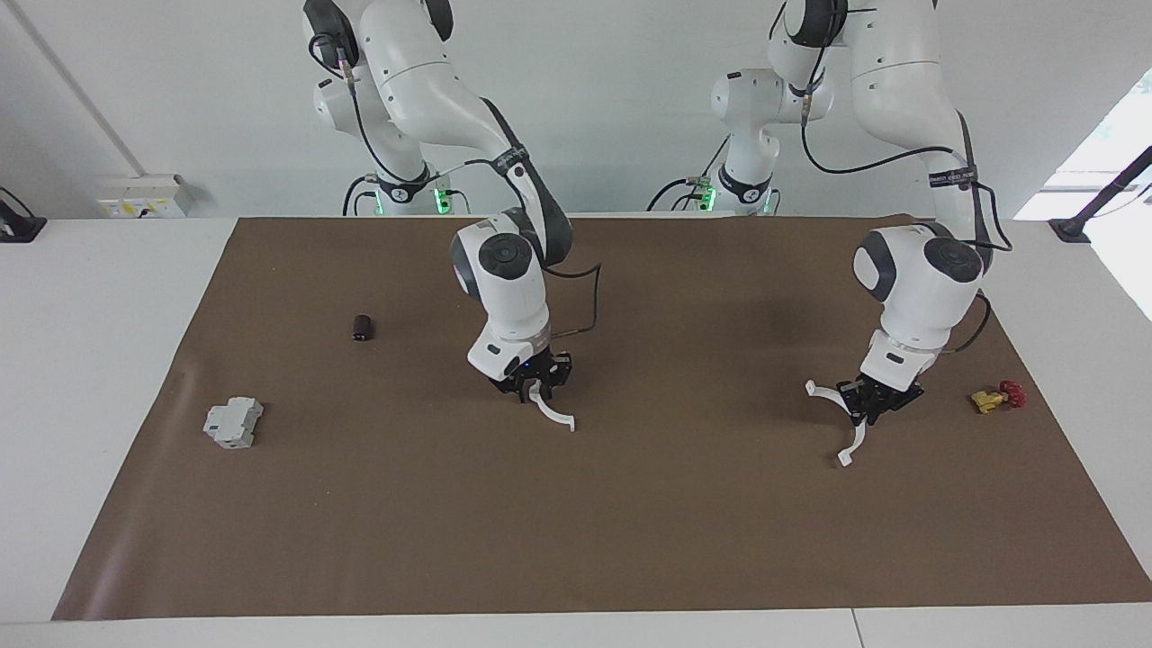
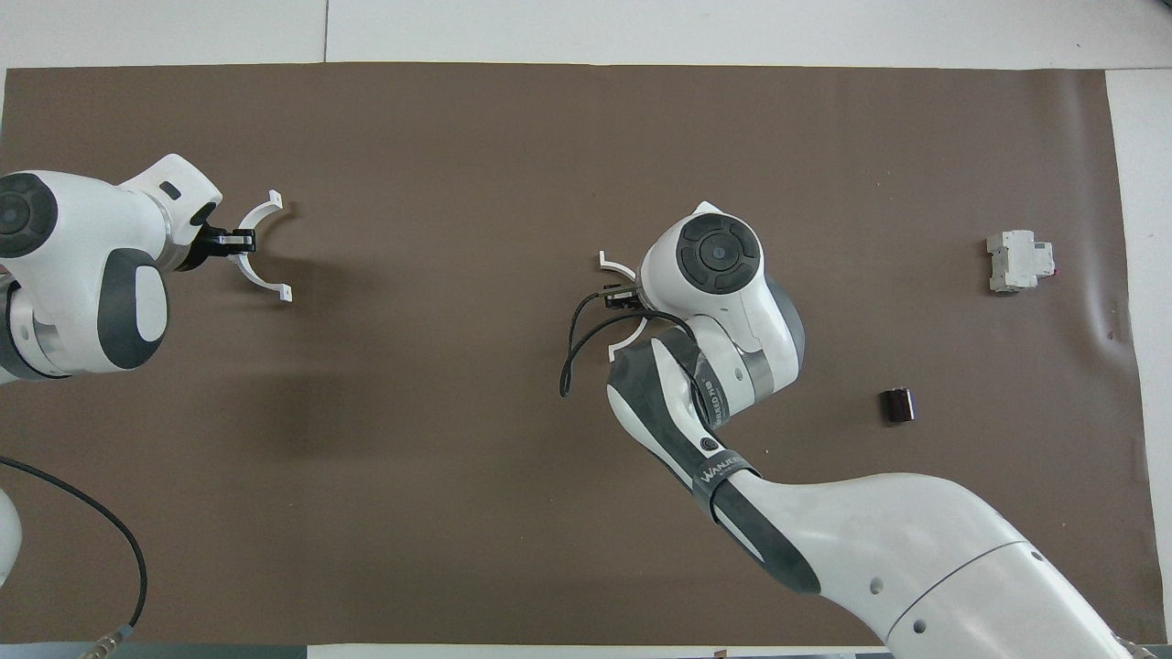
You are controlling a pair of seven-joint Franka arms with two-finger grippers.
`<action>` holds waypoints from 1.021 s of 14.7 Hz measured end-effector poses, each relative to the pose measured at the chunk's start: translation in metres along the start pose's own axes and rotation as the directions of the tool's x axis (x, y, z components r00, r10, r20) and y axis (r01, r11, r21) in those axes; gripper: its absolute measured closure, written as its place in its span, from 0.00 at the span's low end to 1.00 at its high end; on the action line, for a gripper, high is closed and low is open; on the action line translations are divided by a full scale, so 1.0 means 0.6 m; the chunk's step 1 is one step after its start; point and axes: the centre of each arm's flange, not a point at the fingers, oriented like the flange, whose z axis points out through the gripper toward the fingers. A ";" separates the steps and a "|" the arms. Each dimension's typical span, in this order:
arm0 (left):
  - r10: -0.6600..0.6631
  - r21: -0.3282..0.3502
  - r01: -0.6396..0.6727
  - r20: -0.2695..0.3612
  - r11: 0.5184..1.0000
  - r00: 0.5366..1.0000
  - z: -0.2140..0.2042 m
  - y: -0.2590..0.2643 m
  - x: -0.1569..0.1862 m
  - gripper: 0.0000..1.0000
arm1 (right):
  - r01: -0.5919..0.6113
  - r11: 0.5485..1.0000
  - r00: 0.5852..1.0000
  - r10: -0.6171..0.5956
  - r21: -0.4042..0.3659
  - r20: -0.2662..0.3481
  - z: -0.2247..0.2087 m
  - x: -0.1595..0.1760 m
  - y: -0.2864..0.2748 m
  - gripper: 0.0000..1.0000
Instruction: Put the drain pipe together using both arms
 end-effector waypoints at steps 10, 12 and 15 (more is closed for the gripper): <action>-0.039 0.004 0.039 0.011 0.999 0.999 -0.096 0.353 -0.002 0.80 | -0.206 0.976 0.969 0.213 -0.069 0.123 -0.342 0.029 0.226 0.00; -0.055 0.012 0.054 0.032 0.998 0.998 -0.089 0.434 -0.020 0.80 | -0.238 0.968 0.958 0.248 -0.081 0.147 -0.436 0.009 0.263 0.00; -0.060 0.026 0.059 0.042 0.998 0.997 -0.066 0.545 -0.043 0.80 | -0.271 0.959 0.948 0.281 -0.082 0.152 -0.537 -0.025 0.325 0.00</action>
